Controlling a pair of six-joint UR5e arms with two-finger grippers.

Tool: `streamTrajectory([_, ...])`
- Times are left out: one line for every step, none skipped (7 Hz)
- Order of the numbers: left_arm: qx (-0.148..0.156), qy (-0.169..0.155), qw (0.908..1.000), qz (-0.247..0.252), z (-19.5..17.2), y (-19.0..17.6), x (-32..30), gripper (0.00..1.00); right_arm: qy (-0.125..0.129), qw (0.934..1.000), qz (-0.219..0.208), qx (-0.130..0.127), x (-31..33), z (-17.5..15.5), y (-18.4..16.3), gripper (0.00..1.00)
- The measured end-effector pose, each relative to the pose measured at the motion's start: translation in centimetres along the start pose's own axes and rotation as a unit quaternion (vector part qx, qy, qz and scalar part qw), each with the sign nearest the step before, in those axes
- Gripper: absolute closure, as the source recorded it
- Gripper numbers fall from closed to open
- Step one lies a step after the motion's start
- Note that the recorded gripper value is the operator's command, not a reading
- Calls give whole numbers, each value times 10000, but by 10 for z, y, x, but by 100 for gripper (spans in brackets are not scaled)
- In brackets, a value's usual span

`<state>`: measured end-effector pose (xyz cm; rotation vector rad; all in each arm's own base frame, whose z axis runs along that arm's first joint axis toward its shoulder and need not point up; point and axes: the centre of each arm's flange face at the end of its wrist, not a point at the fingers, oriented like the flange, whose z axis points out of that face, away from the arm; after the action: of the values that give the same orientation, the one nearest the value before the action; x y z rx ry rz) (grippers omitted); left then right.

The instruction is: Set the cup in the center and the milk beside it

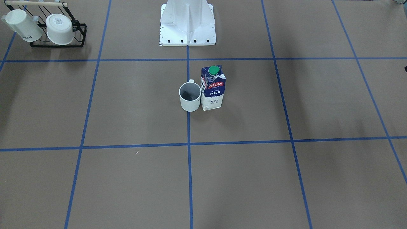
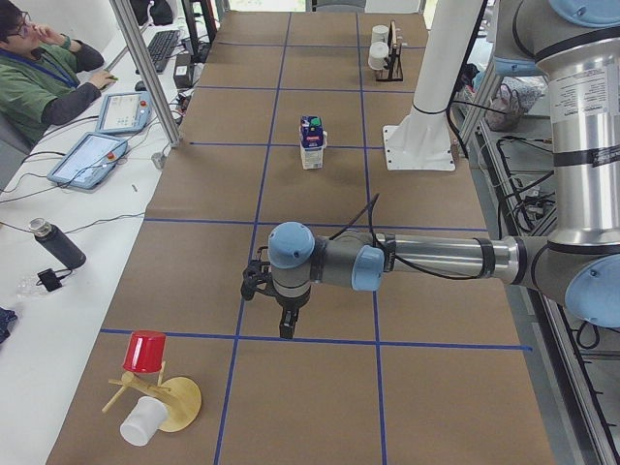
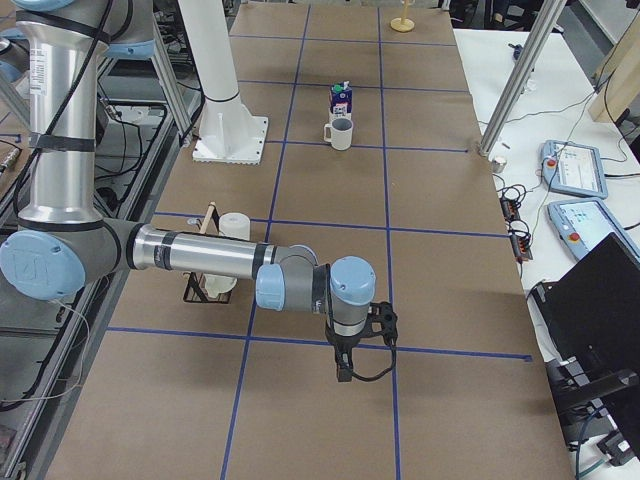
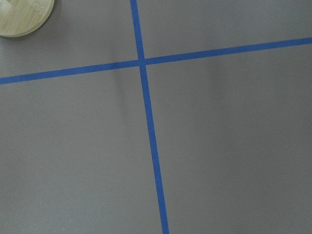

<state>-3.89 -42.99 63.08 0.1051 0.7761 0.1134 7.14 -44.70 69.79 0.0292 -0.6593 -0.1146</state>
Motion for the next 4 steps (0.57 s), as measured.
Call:
streamTrajectory([6,-77,10000,6,-1,0,-1,1,-11,10000,-6,7,-1,-1,0,0])
streamTrajectory([9,-107,9999,10,-1,-1,-1,1,-53,10000,-11,15,-2,-1,0,0])
streamTrajectory([11,-116,9999,11,-1,-1,-1,1,-109,9999,-15,24,-3,-1,-1,0])
streamTrajectory([12,-119,9999,12,-1,-1,-1,1,-138,9999,-20,30,-4,-1,-1,0])
